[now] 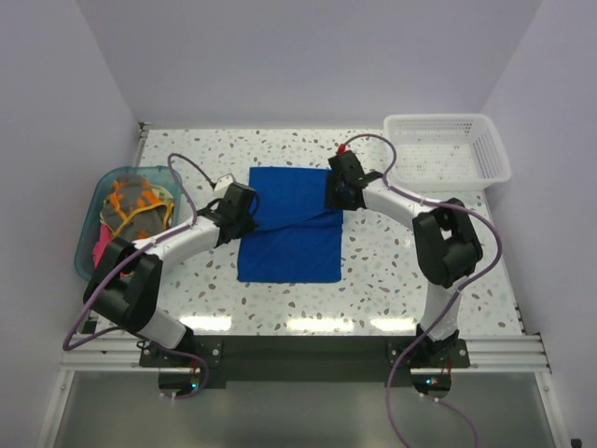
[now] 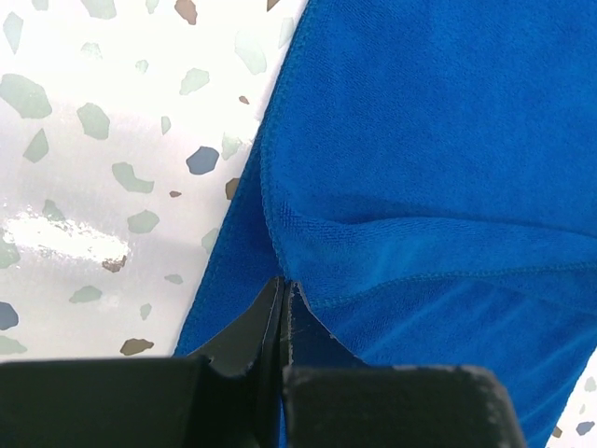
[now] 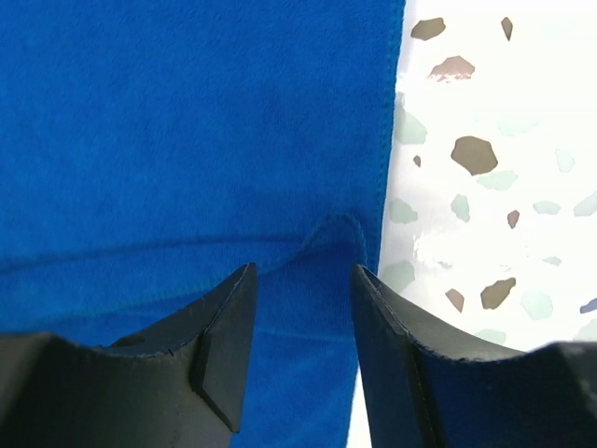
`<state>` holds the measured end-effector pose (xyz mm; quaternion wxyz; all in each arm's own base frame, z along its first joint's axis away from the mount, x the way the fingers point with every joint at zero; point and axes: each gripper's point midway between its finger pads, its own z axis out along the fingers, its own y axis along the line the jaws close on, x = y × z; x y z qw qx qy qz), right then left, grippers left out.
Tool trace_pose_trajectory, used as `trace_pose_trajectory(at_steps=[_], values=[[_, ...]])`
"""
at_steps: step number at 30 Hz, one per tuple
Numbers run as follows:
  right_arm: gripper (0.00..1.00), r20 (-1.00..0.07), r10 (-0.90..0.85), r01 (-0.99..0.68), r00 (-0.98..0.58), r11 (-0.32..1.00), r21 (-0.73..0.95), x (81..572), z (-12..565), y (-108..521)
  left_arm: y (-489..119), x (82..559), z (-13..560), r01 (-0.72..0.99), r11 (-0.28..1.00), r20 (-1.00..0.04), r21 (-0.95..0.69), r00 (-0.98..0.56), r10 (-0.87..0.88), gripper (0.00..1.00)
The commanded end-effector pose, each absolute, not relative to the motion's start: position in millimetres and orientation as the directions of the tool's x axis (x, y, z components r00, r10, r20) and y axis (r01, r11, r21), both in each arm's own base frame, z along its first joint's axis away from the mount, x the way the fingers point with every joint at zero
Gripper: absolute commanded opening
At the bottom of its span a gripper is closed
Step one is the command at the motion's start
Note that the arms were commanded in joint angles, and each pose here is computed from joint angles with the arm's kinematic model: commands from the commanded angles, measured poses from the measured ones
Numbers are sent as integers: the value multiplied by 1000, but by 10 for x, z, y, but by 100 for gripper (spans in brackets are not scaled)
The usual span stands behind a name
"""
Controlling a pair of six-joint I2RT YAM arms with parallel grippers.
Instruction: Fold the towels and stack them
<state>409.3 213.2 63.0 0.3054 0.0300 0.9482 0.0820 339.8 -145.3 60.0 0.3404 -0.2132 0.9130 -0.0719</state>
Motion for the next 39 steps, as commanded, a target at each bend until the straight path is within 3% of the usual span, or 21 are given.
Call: trace_pose_trajectory(at_steps=[1, 13, 18, 31, 34, 39], values=[[48, -588, 174, 97, -790, 982, 159, 4243, 686, 2082, -1472, 3498, 812, -301, 908, -627, -292, -656, -419, 0], [47, -564, 208, 176, -799, 978, 111, 4358, 472, 2051, -1419, 3442, 892, -280, 917, -649, -285, -648, -399, 0], [42, -553, 199, 174, -809, 980, 99, 4352, 431, 2064, -1400, 3423, 893, -275, 921, -653, -277, -649, -391, 0], [40, -524, 146, 141, -839, 989, 50, 4262, 358, 2186, -1379, 3393, 836, -264, 929, -655, -259, -659, -370, 0], [34, -519, 136, 144, -844, 989, 26, 4228, 348, 2157, -1380, 3392, 812, -262, 930, -652, -257, -664, -367, 0], [17, -533, 125, 147, -837, 989, 2, 4218, 431, 2100, -1377, 3389, 803, -258, 933, -654, -250, -666, -360, 0]])
